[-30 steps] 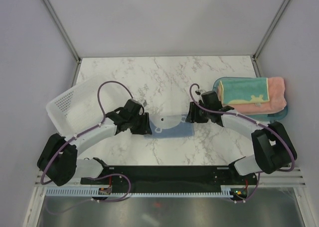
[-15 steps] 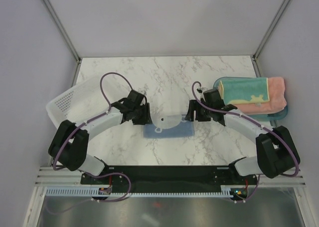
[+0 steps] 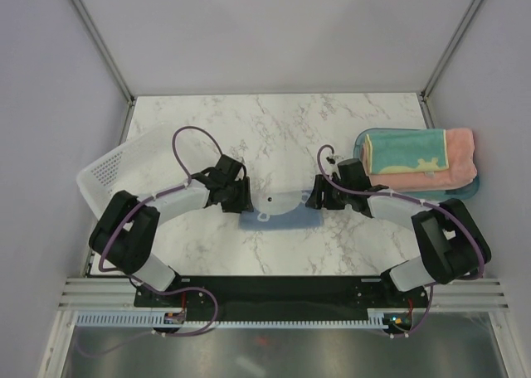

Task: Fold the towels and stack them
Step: Neatly place the folded towel into the bin

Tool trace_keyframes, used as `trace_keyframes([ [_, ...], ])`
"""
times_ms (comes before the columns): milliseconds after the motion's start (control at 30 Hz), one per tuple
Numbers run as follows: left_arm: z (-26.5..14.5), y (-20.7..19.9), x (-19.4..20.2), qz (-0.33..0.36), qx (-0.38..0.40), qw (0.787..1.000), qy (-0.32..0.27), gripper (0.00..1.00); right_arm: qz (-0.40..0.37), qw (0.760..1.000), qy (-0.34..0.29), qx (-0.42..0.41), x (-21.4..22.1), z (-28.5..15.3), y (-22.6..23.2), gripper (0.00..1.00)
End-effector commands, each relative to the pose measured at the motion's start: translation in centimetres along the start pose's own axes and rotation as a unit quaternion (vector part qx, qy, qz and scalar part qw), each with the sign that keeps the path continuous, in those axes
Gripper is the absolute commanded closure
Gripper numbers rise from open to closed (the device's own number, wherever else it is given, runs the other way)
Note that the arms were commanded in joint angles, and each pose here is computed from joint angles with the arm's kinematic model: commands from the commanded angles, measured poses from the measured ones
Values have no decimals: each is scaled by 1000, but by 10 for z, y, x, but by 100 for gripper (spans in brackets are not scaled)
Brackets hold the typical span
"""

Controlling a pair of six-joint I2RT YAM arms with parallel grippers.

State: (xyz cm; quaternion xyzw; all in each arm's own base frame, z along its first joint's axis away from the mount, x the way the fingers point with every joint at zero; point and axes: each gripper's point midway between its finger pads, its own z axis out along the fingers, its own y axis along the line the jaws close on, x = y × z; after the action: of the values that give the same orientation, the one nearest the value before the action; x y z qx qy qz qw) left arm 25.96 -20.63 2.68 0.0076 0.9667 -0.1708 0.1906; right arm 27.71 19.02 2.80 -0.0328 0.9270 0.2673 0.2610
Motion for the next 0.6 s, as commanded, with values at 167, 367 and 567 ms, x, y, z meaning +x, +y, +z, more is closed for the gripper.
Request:
trace_keyframes([
  [167, 6, -1, 2, -23, 10, 1000, -2, 49, 9, 999, 41, 33, 39, 8, -16, 43],
  [367, 6, -2, 4, -25, 12, 1000, 0, 49, 4, 999, 49, 20, 46, 7, -9, 49],
  [567, 7, -1, 8, -29, 12, 1000, 5, 49, 11, 999, 43, 21, 49, 5, -11, 63],
])
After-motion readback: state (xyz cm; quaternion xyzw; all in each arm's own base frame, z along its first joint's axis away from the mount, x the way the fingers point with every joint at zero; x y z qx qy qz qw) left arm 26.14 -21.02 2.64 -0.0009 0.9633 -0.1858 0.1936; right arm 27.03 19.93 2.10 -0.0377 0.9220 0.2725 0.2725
